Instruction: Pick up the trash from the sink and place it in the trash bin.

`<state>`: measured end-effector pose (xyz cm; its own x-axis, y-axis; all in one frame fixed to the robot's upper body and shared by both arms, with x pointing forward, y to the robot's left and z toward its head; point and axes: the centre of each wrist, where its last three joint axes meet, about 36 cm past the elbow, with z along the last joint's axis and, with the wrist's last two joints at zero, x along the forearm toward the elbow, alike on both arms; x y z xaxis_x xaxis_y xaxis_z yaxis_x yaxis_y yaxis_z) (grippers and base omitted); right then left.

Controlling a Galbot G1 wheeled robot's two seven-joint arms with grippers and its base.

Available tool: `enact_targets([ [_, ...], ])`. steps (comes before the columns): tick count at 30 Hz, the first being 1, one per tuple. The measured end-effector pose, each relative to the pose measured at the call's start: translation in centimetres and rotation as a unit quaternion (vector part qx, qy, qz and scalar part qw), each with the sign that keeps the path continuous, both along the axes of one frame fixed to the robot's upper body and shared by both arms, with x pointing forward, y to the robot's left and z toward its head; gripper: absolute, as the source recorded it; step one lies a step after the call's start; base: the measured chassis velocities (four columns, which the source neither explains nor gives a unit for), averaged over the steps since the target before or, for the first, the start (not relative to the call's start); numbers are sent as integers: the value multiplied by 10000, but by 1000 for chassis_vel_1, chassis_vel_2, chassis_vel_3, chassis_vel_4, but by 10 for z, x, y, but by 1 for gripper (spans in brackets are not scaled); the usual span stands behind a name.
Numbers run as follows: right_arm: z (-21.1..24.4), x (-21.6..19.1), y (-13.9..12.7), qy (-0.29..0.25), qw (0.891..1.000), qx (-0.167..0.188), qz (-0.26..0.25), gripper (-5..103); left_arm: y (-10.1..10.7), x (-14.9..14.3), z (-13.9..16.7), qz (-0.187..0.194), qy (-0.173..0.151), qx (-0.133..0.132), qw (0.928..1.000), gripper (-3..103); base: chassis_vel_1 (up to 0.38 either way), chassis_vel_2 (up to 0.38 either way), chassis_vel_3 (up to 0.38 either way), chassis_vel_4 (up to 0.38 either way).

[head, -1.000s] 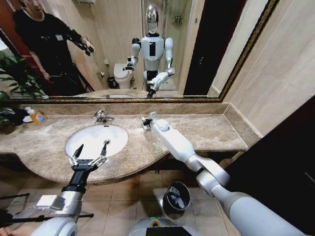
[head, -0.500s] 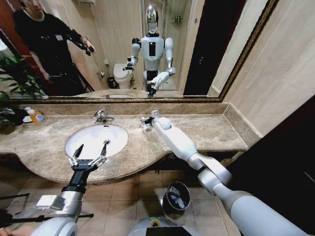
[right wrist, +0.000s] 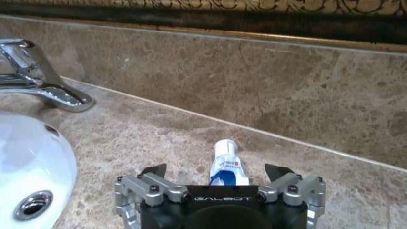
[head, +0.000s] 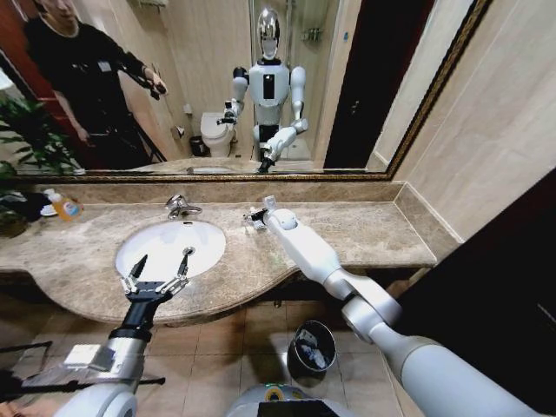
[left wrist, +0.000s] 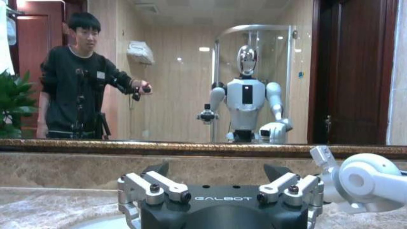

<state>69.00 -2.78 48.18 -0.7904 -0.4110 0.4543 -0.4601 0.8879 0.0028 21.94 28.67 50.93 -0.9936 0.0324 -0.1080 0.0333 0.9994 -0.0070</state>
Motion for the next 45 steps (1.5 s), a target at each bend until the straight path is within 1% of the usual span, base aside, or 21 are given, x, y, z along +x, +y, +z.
enact_targets([
  [6, 0, 4, 2, -3, 10000, -23, 5, 94, 0, 0, 0, 0, 0, 0, 10000, 100, 0, 0, 0, 0],
  [7, -1, 5, 1, -7, 10000, -40, -9, 83, 0, 0, 0, 0, 0, 0, 10000, 100, 0, 0, 0, 0],
  [8, -1, 5, 1, -7, 10000, -40, -9, 83, 0, 0, 0, 0, 0, 0, 10000, 100, 0, 0, 0, 0],
  [9, -2, 6, 0, -15, 10000, -64, -30, 78, 0, 0, 0, 0, 0, 0, 10000, 100, 0, 0, 0, 0],
  [10, -3, 7, -1, -20, 10000, -72, -41, 78, 0, 0, 0, 0, 0, 0, 10000, 100, 0, 0, 0, 0],
  [12, -5, 7, -2, -24, 9999, -84, -55, 72, 0, 0, 0, 0, 0, 0, 10000, 100, 0, 0, 0, 0],
  [16, -6, 7, -2, -38, 9999, -92, -28, 51, 0, 0, 0, 0, 0, 0, 10000, 100, 0, 0, 0, 0],
  [18, -7, 7, -2, -42, 10000, -86, -23, 51, 0, 0, 0, 0, 0, 0, 10000, 100, 0, 0, 0, 0],
  [20, -7, 6, -1, -52, 10000, -72, -5, 40, 0, 0, 0, 0, 0, 0, 10000, 100, 0, 0, 0, 0],
  [21, -7, 6, -1, -52, 10000, -72, -5, 40, 0, 0, 0, 0, 0, 0, 10000, 100, 0, 0, 0, 0],
  [23, -7, 5, 0, -64, 10000, -59, 13, 30, 0, 0, 0, 0, 0, 0, 10000, 100, 0, 0, 0, 0],
  [24, -7, 5, 0, -66, 10000, -58, 15, 30, 0, 0, 0, 0, 0, 0, 10000, 100, 0, 0, 0, 0],
  [25, -6, 4, -1, -91, 9999, -55, 28, 23, 0, 0, 0, 0, 0, 0, 10000, 100, 0, 0, 0, 0],
  [28, -6, 2, -2, -123, 9999, -52, 41, 23, 0, 0, 0, 0, 0, 0, 10000, 100, 0, 0, 0, 0],
  [29, -4, 1, -3, -144, 9999, -36, 55, 19, 0, 0, 0, 0, 0, 0, 10000, 100, 0, 0, 0, 0],
  [34, -3, -3, -6, -185, 9998, 3, 64, 18, 0, 0, 0, 0, 0, 0, 10000, 100, 0, 0, 0, 0],
  [40, 13, -21, -19, -401, 9989, 203, 136, 18, 0, 0, 0, 1, 0, 0, 10000, 100, 0, 0, 0, 0],
  [41, 25, -33, -32, -510, 9980, 323, 206, 18, 0, 0, 0, 1, 0, 0, 10000, 100, 0, 0, 0, 0],
  [43, 31, -40, -41, -534, 9976, 371, 235, 18, 0, 0, 0, 1, 1, 0, 10000, 100, 0, 0, 0, 0],
  [44, 39, -51, -55, -545, 9972, 438, 266, 18, 0, 0, 0, 0, 0, 0, 10000, 100, 0, 0, 0, 0],
  [45, 46, -67, -80, -548, 9969, 509, 262, 18, 0, 0, 0, 0, 0, 0, 10000, 100, 0, 0, 0, 0],
])
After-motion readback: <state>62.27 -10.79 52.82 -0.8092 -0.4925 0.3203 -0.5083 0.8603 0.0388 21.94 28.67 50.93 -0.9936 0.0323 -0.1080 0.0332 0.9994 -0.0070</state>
